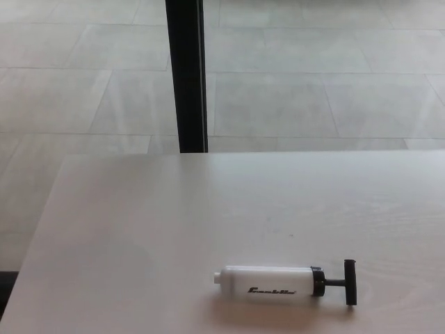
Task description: The robot uses its left hand to lift the air pump kept on the middle of the desk and use the right hand to pull out the handle
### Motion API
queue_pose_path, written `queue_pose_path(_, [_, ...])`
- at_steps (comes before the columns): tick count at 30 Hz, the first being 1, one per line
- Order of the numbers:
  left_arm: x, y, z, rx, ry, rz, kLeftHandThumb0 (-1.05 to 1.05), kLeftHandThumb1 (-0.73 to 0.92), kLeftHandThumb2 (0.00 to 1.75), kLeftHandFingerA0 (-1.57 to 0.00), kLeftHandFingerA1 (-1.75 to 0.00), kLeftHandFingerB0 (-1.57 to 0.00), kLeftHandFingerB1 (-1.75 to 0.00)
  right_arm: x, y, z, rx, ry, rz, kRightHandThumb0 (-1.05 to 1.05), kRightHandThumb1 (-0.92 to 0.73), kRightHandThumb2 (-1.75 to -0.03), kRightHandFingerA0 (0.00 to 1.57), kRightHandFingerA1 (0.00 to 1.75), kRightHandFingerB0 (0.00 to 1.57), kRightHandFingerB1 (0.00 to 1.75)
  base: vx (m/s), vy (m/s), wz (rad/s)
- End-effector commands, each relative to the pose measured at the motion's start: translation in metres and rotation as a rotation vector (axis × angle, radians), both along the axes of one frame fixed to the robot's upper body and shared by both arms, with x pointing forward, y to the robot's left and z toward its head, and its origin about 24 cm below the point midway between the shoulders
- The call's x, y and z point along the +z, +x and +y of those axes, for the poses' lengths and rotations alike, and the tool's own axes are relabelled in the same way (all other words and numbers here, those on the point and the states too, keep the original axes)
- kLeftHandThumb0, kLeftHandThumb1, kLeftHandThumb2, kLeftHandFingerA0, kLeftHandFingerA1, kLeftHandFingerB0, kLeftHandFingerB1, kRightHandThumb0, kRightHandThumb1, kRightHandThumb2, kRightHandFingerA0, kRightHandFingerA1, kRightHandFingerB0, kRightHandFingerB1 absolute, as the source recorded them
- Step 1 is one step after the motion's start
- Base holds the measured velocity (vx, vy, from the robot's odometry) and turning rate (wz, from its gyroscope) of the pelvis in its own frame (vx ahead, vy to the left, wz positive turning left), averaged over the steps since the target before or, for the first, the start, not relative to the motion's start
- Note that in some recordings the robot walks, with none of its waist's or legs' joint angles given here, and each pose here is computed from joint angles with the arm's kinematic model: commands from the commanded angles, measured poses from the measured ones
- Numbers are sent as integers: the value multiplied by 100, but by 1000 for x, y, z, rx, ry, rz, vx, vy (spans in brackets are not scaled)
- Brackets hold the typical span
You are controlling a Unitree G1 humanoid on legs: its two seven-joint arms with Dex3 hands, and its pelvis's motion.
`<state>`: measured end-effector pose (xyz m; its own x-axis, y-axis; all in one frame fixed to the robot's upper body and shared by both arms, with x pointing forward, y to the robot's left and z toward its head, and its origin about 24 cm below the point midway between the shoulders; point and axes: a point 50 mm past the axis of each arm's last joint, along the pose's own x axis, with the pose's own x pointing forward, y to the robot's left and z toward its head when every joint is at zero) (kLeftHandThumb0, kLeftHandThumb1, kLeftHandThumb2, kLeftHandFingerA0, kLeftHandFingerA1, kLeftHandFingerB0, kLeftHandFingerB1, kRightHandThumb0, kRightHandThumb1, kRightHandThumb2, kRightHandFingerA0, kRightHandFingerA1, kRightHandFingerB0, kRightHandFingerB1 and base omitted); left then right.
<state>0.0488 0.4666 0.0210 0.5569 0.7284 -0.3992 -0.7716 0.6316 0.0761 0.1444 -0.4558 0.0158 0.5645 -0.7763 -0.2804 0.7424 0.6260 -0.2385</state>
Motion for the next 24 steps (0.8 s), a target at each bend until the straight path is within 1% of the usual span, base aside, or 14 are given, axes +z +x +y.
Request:
queue_pose_path(1, [146, 146, -67, -460, 403, -283, -70, 61, 99, -36, -59, -25, -50, 113, 90, 10, 320, -290, -318, -104, -86, -126, 1, 53, 0, 27, 0, 0, 0])
queue_pose_path(5, [164, 188, -115, -598, 500, -347, -59, 56, 97, -33, -59, -28, -53, 123, 121, 49, 567, -372, -318, -105, -79, -126, 1, 46, 0, 33, 0, 0, 0])
queue_pose_path(6, [162, 197, -129, -637, 504, -360, -58, 75, 62, -42, -51, -38, -43, 124, 128, 60, 602, -373, -318, -105, -76, -124, 10, 50, 0, 36, 0, 0, 0])
queue_pose_path(7, [159, 204, -137, -670, 501, -369, -55, 57, 97, -34, -59, -24, -51, 125, 132, 69, 631, -395, -306, -105, -92, -76, 0, 68, 0, 44, 0, 0, 0])
queue_pose_path(9, [152, 213, -150, -720, 467, -397, -53, 55, 95, -32, -59, -22, -51, 126, 137, 83, 677, -421, -302, -103, -71, -119, 3, 56, 1, 37, 0, 0, 0])
queue_pose_path(10, [146, 221, -164, -771, 459, -394, -65, 57, 94, -34, -59, -26, -51, 125, 139, 93, 722, -424, -309, -105, -92, -72, 4, 62, 1, 40, 0, 0, 0])
queue_pose_path(12, [137, 231, -188, -858, 495, -343, -65, 57, 99, -39, -62, -25, -50, 122, 143, 107, 773, -423, -307, -102, -73, -116, 8, 58, 7, 31, 0, 0, 0])
queue_pose_path(13, [134, 232, -193, -879, 492, -338, -68, 58, 97, -37, -62, -22, -50, 122, 143, 110, 782, -422, -304, -103, -92, -69, 11, 54, 6, 33, 0, 0, 0])
queue_pose_path(16, [123, 240, -216, -955, 494, -313, -75, 57, 96, -33, -60, -29, -52, 118, 145, 122, 824, -419, -299, -104, -78, -83, 11, 47, 7, 26, 0, 0, 0])
queue_pose_path(17, [120, 242, -222, -975, 481, -308, -70, 68, 60, -32, -53, -37, -43, 118, 147, 124, 839, -422, -296, -91, -70, -117, 6, 50, 0, 22, 0, 0, 0])
queue_pose_path(18, [117, 244, -228, -996, 480, -296, -78, 56, 96, -29, -58, -34, -54, 117, 148, 126, 846, -416, -297, -88, -68, -115, 6, 50, 0, 27, 0, 0, 0])
queue_pose_path(20, [113, 247, -238, -1042, 479, -271, -68, 67, 58, -32, -52, -37, -42, 116, 148, 130, 851, -407, -297, -86, -69, -114, 6, 49, 0, 28, 0, 0, 0])
queue_pose_path(23, [104, 252, -258, -1157, 553, -208, -72, 55, 96, -38, -64, -26, -51, 110, 148, 136, 864, -396, -294, -90, -72, -115, 14, 53, 0, 28, 0, 0, 0])
queue_pose_path(24, [98, 255, -270, -1180, 580, -199, -75, 65, 63, -46, -64, -40, -50, 106, 146, 137, 871, -369, -287, -85, -69, -114, 6, 49, 0, 30, 0, 0, 0])
